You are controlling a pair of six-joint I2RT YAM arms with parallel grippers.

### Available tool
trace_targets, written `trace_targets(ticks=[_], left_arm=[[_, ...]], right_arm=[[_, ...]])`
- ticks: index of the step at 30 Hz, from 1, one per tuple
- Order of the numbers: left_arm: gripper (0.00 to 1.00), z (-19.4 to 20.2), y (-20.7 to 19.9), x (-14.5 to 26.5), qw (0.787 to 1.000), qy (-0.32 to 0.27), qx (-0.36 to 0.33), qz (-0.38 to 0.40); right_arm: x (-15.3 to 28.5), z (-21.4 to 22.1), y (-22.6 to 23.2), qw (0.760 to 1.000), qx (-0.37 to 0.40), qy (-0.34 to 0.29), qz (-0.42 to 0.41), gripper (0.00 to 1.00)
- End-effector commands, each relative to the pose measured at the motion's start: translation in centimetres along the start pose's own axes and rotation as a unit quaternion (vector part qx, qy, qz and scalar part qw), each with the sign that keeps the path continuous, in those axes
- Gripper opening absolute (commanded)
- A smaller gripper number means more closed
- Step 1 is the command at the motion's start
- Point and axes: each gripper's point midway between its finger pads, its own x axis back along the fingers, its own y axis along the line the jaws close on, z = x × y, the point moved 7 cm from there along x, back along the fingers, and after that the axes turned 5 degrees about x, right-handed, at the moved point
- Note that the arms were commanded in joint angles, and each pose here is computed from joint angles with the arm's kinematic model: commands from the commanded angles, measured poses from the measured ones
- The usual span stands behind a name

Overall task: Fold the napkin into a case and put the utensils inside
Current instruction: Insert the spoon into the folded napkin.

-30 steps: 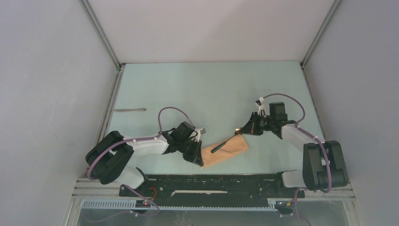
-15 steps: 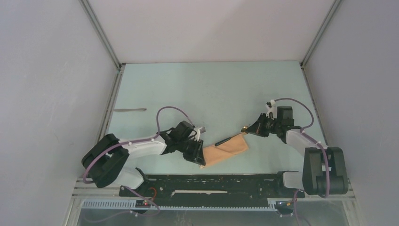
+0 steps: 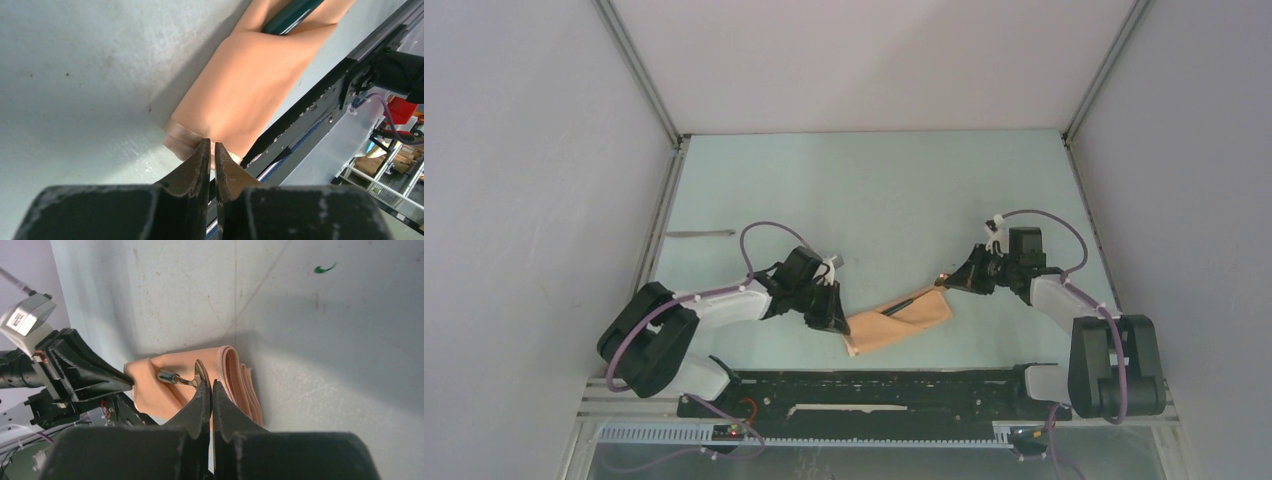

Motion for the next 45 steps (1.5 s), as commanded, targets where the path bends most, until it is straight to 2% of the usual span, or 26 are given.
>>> trace_targets(ticks=[1, 11, 24, 31, 38, 45], left_arm=[[0.14, 0.6, 0.7, -0.4, 1.0, 0.002, 0.006, -0.002], [0.14, 1.4, 1.6, -1.0, 1.0, 0.009, 0.005, -0.015], [0.14, 1.4, 1.3, -1.1, 1.0, 0.01, -0.005, -0.014], [0.14, 1.4, 1.2, -1.1, 1.0, 0.007, -0.007, -0.013], [0.15, 1.4, 0.9, -0.8, 1.0, 0.002, -0.01, -0.012], [0.18, 1.3, 0.6, -0.4, 1.0, -0.007, -0.016, -0.007]], right_arm=[[0.0, -0.3, 1.3, 1.0, 0.018, -0.008, -0.015, 0.0], [-2.0, 1.1, 2.5, 1.0, -0.009, 0.016, -0.019, 0.0], [-3.4, 3.0, 3.1, 0.997, -0.072, -0.032, 0.005, 0.0], [-4.3, 3.9, 3.7, 0.997, -0.072, -0.018, 0.004, 0.0], [-4.6, 4.5, 3.8, 0.998, -0.07, -0.002, 0.007, 0.03], [-4.8, 4.8, 3.7, 0.998, -0.067, 0.005, 0.01, 0.13]])
